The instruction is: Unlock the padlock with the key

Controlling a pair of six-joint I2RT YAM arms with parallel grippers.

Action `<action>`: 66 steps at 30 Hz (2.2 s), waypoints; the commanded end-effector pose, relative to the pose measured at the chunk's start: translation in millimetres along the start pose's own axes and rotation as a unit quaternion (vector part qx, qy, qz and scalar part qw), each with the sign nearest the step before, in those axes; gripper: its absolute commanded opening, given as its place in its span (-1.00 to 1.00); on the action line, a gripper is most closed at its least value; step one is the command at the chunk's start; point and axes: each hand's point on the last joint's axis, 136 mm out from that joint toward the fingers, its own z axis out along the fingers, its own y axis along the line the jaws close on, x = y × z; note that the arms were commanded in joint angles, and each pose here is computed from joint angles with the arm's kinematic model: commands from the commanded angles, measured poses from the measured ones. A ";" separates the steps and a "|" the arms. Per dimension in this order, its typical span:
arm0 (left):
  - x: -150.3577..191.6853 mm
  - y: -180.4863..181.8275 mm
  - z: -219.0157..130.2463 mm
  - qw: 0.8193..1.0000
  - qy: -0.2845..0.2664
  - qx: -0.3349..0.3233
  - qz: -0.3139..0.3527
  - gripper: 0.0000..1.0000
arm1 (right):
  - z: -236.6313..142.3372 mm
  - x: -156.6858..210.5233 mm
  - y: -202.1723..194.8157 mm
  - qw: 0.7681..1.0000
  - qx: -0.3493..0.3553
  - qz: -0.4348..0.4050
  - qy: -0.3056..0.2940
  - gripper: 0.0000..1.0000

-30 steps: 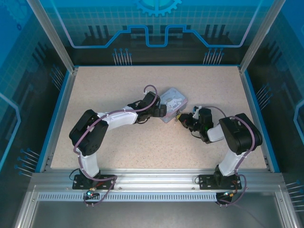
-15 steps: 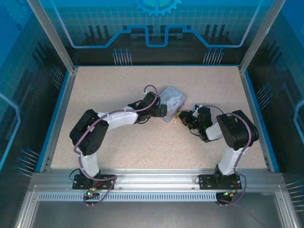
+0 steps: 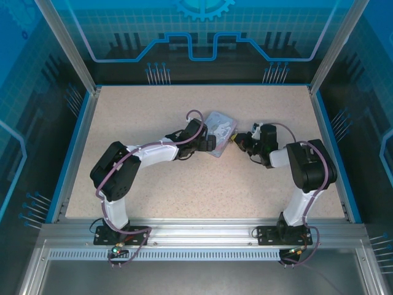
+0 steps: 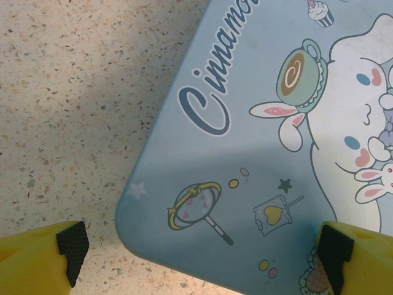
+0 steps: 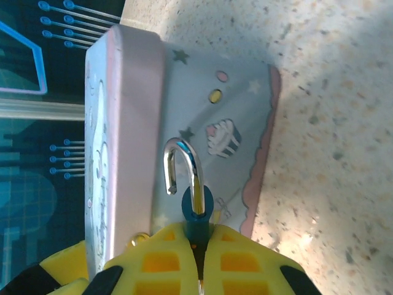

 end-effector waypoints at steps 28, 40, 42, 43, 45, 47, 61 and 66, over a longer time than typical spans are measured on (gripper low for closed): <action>24.9 13.6 -26.7 0.994 0.105 -0.029 0.027 0.98 | -94.0 61.9 -32.1 0.995 0.071 -0.004 0.073 -1.00; 11.1 18.8 -86.6 0.998 0.067 -0.002 0.001 0.98 | -105.3 83.3 -62.0 0.990 0.101 0.023 0.093 -1.00; 9.8 25.9 -97.5 0.998 0.059 -0.005 -0.004 0.98 | -108.8 82.6 -67.2 0.989 0.110 0.029 0.091 -1.00; 8.9 30.2 -102.7 0.998 0.055 -0.005 -0.010 0.98 | -110.8 81.6 -69.6 0.989 0.112 0.034 0.089 -1.00; 8.2 37.9 -112.0 0.999 0.048 -0.004 -0.021 0.98 | -114.0 79.7 -74.0 0.989 0.114 0.043 0.085 -1.00; 7.5 45.9 -119.8 0.999 0.040 -0.005 -0.032 0.98 | -116.6 78.4 -77.8 0.988 0.115 0.053 0.083 -1.00; 5.7 69.8 -146.2 0.999 0.019 -0.010 -0.049 0.98 | -151.5 60.1 -98.0 0.976 0.182 0.115 0.033 0.26; 5.5 79.5 -150.1 0.998 0.015 -0.017 -0.057 0.98 | -172.7 49.2 -90.4 0.974 0.187 0.129 -0.010 0.77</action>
